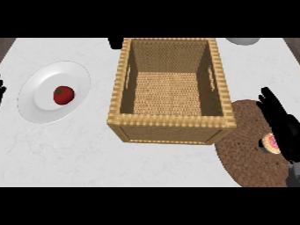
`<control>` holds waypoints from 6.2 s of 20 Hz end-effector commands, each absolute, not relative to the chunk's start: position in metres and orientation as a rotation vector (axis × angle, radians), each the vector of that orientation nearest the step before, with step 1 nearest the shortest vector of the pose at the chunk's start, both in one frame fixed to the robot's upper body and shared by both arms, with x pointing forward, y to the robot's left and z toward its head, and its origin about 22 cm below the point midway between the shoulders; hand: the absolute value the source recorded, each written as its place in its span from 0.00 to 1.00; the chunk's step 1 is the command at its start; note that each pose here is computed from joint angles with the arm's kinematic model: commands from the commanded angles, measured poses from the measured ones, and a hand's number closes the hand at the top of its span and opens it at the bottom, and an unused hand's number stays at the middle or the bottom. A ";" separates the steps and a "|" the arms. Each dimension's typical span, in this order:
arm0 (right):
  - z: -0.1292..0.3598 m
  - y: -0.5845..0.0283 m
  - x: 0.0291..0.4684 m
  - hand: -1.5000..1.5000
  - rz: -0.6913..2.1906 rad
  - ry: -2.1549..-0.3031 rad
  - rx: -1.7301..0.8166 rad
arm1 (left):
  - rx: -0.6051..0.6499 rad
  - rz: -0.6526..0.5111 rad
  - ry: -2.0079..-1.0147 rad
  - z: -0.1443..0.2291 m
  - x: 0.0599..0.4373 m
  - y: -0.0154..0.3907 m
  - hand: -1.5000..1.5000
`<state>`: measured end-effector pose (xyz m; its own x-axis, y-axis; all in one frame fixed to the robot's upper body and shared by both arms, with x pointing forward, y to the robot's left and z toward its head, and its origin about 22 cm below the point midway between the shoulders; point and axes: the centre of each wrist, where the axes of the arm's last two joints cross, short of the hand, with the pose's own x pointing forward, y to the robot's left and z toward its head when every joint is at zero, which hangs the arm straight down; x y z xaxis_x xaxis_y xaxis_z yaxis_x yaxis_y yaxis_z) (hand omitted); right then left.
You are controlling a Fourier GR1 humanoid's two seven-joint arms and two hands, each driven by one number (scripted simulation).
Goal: Pick the cupcake from the placemat and place it in the basket
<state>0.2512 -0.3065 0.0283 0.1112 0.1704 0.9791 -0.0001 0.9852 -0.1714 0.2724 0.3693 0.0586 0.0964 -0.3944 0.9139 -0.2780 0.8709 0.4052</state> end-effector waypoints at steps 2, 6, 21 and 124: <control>0.036 -0.305 0.281 1.00 0.071 -1.549 -0.133 | 0.498 -0.193 -1.594 0.070 0.287 0.347 0.50; 0.091 -0.290 0.301 1.00 0.022 -1.727 -0.066 | 0.373 -0.376 -1.750 0.079 0.287 0.313 0.50; 0.118 -0.271 0.336 0.00 0.098 -1.489 -0.916 | 0.310 -0.370 -1.716 0.075 0.289 0.300 0.50; 0.035 -0.367 0.303 1.00 1.078 -0.729 -0.906 | 0.287 -0.382 -1.730 0.082 0.301 0.297 0.50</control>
<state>0.2879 -0.3519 0.0245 0.4052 0.9107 0.0809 -0.4652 0.2816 -0.8392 0.2906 0.2921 0.0763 -0.1841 -0.4015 0.8972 0.0100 0.9120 0.4101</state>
